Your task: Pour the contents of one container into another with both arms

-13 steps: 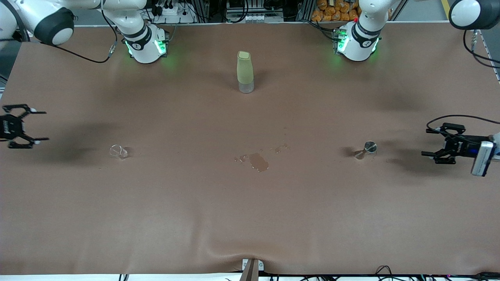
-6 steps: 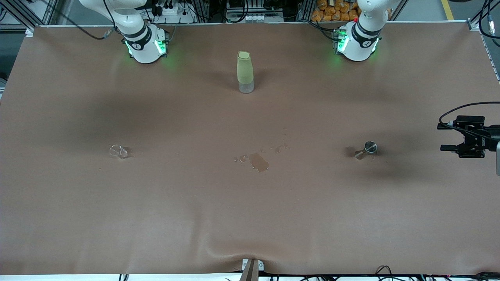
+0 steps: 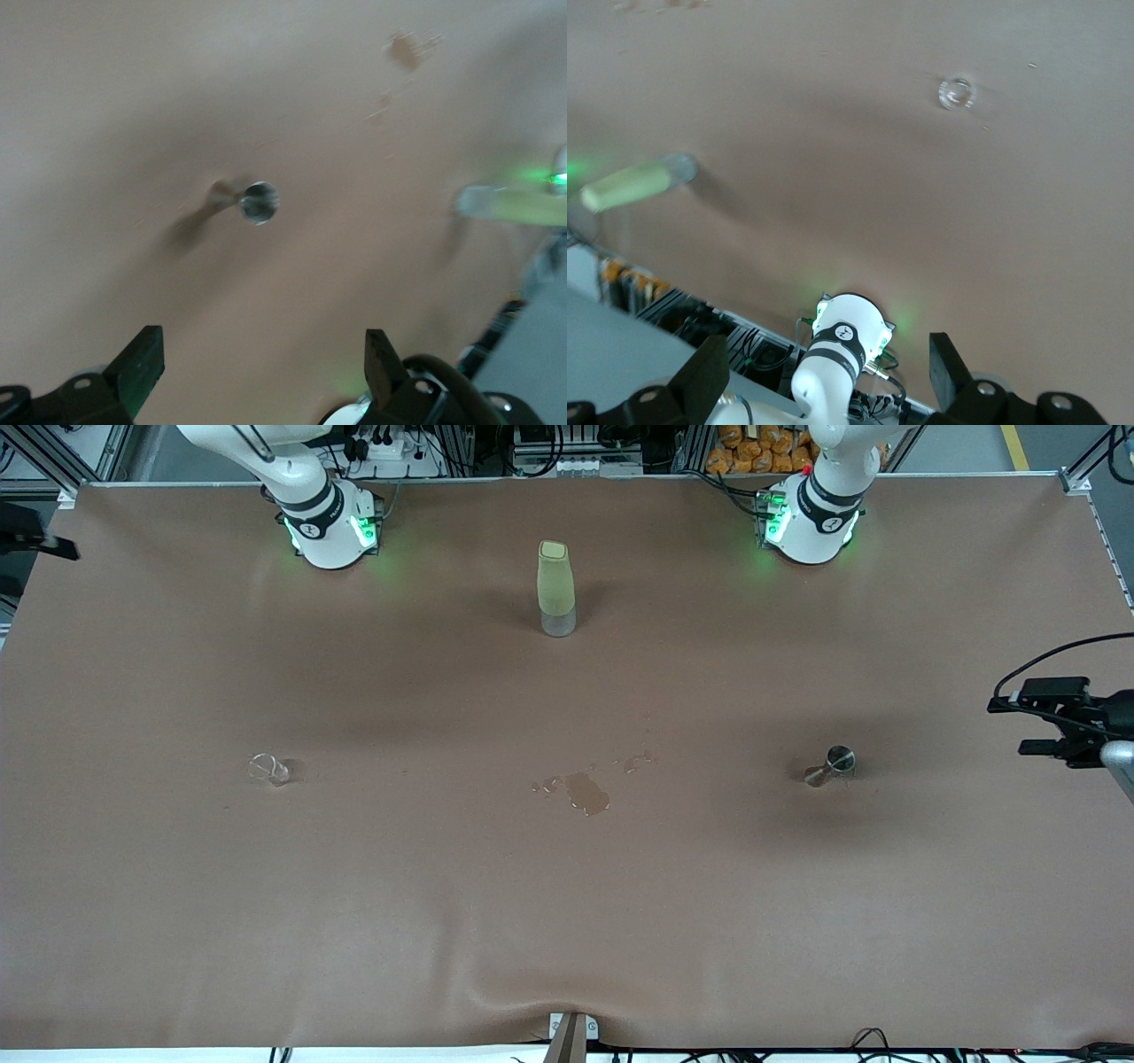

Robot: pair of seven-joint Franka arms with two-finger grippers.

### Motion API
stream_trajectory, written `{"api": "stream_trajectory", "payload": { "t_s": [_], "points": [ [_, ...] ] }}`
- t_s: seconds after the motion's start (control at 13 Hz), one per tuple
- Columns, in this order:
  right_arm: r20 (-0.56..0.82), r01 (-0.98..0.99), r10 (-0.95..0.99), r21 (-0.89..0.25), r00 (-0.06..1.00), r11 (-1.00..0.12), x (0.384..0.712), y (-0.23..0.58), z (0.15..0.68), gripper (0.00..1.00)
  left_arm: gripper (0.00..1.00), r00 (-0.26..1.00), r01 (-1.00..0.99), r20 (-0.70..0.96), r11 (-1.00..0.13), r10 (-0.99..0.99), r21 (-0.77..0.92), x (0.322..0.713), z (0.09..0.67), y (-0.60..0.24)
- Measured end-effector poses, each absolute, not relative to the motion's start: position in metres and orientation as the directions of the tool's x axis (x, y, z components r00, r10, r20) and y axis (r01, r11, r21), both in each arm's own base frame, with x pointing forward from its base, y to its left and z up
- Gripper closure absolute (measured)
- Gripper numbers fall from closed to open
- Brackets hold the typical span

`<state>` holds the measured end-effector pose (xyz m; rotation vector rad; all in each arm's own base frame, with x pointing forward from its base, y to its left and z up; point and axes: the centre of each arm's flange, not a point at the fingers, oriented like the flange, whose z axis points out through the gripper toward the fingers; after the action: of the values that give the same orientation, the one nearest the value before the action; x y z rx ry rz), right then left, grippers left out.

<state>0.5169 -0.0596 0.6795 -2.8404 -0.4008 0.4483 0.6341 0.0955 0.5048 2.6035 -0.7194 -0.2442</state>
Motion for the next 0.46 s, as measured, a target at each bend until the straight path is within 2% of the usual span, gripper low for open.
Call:
{"api": "stream_trajectory", "payload": {
  "t_s": [0.15, 0.46],
  "points": [
    [-0.27, 0.196, 0.244, -0.193, 0.932, -0.961, 0.518, -0.031, 0.683, 0.0, 0.0, 0.867, -0.427, -0.112, -0.84, -0.485, 0.334, 0.629, 0.538, 0.051],
    [-0.233, 0.153, 0.186, -0.155, 0.955, -0.976, 0.521, -0.036, 0.648, 0.0, 0.0, 0.924, -0.298, -0.154, -0.912, -0.35, 0.283, 0.623, 0.558, 0.022]
  ]
}}
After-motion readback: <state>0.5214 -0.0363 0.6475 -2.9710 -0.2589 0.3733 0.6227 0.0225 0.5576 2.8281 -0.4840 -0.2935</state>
